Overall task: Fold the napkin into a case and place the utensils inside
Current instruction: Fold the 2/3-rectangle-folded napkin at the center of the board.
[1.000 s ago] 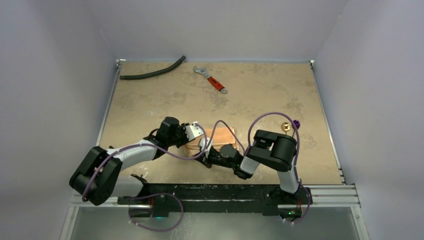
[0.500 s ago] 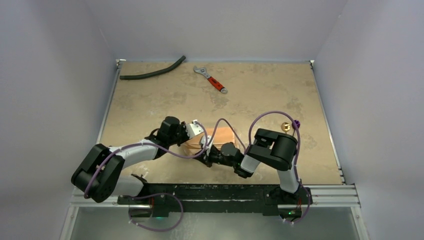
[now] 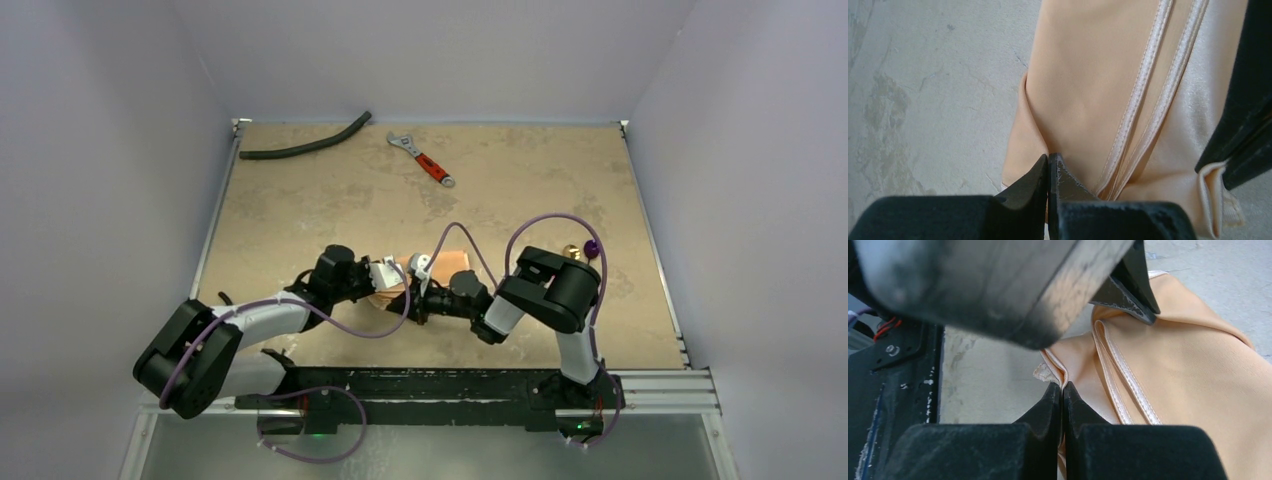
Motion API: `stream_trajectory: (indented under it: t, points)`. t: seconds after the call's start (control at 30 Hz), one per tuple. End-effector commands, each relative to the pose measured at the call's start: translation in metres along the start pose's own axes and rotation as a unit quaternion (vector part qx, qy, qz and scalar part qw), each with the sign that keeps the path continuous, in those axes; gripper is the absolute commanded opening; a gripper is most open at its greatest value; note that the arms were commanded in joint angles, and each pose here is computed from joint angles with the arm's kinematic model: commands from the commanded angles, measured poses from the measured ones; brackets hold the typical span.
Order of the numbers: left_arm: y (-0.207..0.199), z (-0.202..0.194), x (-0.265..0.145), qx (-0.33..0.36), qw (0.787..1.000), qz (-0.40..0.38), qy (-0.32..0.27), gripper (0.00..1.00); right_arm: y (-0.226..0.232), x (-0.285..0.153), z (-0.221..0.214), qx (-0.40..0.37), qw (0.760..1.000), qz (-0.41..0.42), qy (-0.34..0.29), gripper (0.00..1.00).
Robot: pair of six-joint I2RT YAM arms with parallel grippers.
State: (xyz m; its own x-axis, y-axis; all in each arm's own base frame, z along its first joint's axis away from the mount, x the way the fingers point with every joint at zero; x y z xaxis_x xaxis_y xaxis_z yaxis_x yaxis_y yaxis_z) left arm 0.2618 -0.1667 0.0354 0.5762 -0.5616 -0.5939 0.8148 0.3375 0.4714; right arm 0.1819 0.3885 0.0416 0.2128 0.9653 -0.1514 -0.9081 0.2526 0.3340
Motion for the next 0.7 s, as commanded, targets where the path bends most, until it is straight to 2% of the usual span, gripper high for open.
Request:
stream_trajectory:
  t: [0.0,0.3,0.47,0.67]
  points:
    - [0.006,0.017,0.0,0.025,0.999,0.009,-0.039,0.0,0.015,0.005,0.022,0.007,0.998,0.057,-0.026,0.0]
    - [0.009,0.017,0.001,0.014,0.999,0.015,-0.037,0.0,-0.001,0.0,0.034,0.076,0.993,0.084,-0.012,0.0]
    - [0.008,0.017,0.0,0.019,0.999,0.015,-0.04,0.0,-0.009,0.009,0.019,0.115,0.989,0.089,0.036,0.0]
    - [0.008,0.019,-0.001,0.021,0.999,0.015,-0.044,0.0,-0.024,0.01,0.011,0.153,0.984,0.072,0.052,0.0]
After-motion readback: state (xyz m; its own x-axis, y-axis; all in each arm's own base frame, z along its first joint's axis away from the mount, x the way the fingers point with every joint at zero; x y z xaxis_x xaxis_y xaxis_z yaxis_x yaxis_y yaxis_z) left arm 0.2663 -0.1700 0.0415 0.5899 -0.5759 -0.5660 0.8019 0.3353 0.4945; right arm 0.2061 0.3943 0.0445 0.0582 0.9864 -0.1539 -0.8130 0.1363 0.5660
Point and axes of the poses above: each gripper's point midway between its finger pads, its own x axis out along the fingers, its own y axis along the line the jaws close on, z = x × y, the point moved 1 cm from there along -x, back along the fingers, and after that the axes turned 4 degrees about x, right-handed, at the moved point
